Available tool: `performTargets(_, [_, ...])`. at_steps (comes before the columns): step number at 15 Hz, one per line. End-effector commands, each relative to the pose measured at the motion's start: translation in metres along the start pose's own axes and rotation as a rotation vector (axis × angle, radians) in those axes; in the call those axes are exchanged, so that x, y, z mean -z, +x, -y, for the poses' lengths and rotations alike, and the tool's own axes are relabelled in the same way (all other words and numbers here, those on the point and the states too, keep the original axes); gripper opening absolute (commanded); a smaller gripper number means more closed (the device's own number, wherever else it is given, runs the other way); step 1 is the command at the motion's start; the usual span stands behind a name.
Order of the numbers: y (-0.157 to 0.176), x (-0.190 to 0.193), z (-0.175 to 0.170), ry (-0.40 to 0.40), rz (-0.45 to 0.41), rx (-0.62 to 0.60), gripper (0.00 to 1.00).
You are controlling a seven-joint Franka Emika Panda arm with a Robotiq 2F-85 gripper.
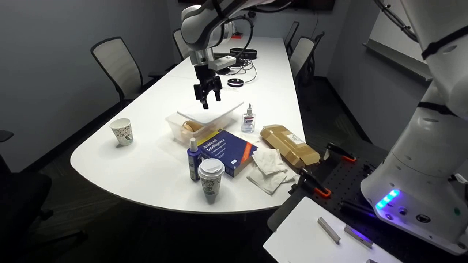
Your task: Fully close the tote
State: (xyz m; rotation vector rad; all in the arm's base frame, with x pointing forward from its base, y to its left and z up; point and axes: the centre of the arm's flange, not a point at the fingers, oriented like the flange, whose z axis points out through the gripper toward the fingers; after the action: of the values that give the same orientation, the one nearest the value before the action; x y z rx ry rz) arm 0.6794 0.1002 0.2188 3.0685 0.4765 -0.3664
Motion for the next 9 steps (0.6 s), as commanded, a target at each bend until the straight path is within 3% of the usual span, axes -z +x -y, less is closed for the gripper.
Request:
performTargets(1, [0.033, -0.007, 0.002, -0.034, -0.053, 0.003, 1.0])
performTargets(9, [0.077, -0.035, -0.02, -0.07, -0.167, -0.022, 1.0])
